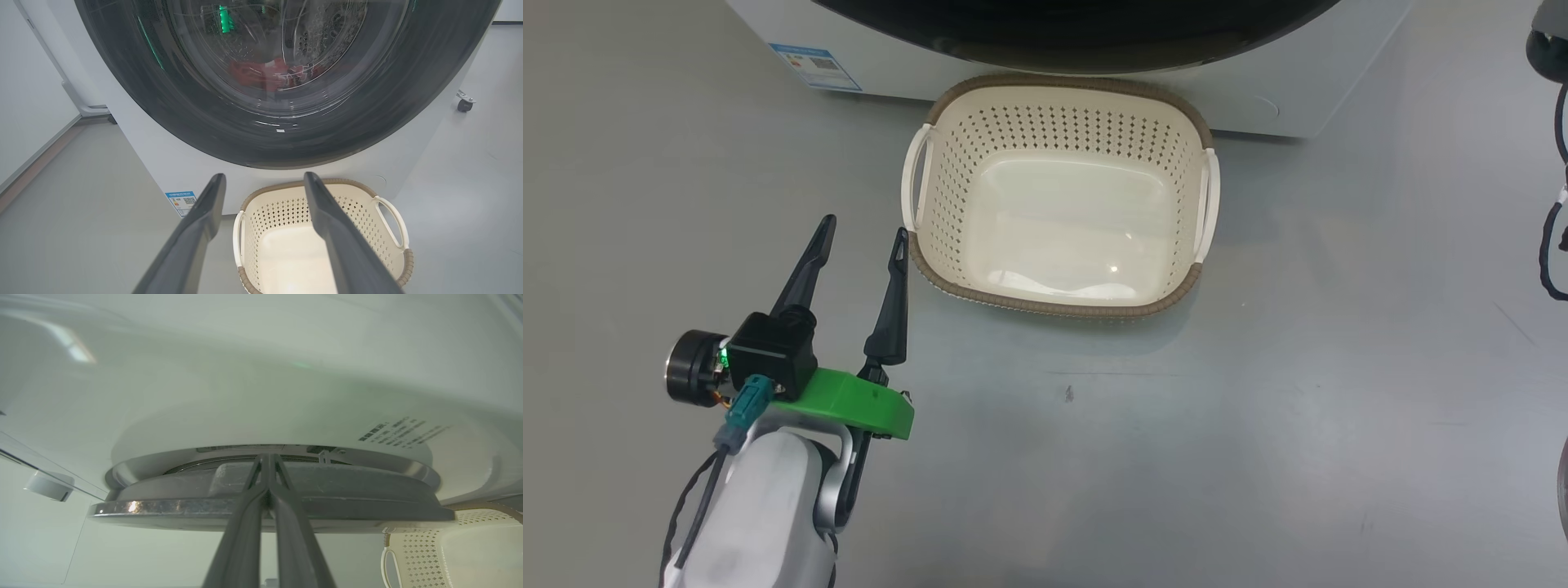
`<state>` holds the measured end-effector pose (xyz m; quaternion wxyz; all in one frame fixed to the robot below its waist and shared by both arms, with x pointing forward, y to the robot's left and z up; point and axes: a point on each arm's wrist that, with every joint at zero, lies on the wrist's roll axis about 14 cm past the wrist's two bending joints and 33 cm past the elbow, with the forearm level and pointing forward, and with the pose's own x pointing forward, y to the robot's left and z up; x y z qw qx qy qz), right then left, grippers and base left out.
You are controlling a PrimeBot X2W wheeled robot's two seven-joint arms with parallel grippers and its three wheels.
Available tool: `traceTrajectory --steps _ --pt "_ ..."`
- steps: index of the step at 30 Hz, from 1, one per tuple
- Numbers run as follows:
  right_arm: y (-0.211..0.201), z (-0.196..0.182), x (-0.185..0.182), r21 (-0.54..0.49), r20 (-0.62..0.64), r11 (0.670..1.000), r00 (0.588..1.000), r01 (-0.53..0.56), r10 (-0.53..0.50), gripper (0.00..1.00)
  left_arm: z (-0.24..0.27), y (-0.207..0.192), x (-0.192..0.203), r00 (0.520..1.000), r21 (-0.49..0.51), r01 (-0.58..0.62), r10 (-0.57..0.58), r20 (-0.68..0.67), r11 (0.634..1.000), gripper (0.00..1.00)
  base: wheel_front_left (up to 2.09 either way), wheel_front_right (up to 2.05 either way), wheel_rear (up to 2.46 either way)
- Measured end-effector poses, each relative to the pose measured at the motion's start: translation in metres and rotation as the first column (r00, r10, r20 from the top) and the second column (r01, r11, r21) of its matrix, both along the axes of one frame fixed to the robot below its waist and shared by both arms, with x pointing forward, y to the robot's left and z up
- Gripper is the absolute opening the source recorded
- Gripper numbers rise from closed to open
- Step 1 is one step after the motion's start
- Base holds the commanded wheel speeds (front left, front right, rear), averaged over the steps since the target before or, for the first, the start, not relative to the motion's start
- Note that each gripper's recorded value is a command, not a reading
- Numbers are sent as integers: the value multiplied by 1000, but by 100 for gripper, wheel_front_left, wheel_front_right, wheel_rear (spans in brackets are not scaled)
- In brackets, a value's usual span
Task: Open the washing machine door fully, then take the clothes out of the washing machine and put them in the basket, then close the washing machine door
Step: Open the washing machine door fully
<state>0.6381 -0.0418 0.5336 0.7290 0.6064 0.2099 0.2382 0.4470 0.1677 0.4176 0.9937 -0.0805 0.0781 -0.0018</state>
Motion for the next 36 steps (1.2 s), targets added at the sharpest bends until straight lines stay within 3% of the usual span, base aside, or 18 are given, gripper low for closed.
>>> traceTrajectory --steps 16,36 --pt "34 -21 12 -32 -61 995 994 -95 93 0 -6 11 0 999 18 -26 26 -19 1000 100 0 0 0" --pt "42 -31 15 -41 -114 985 980 -167 162 0 -4 12 2 999 11 -34 34 -14 999 100 0 0 0"
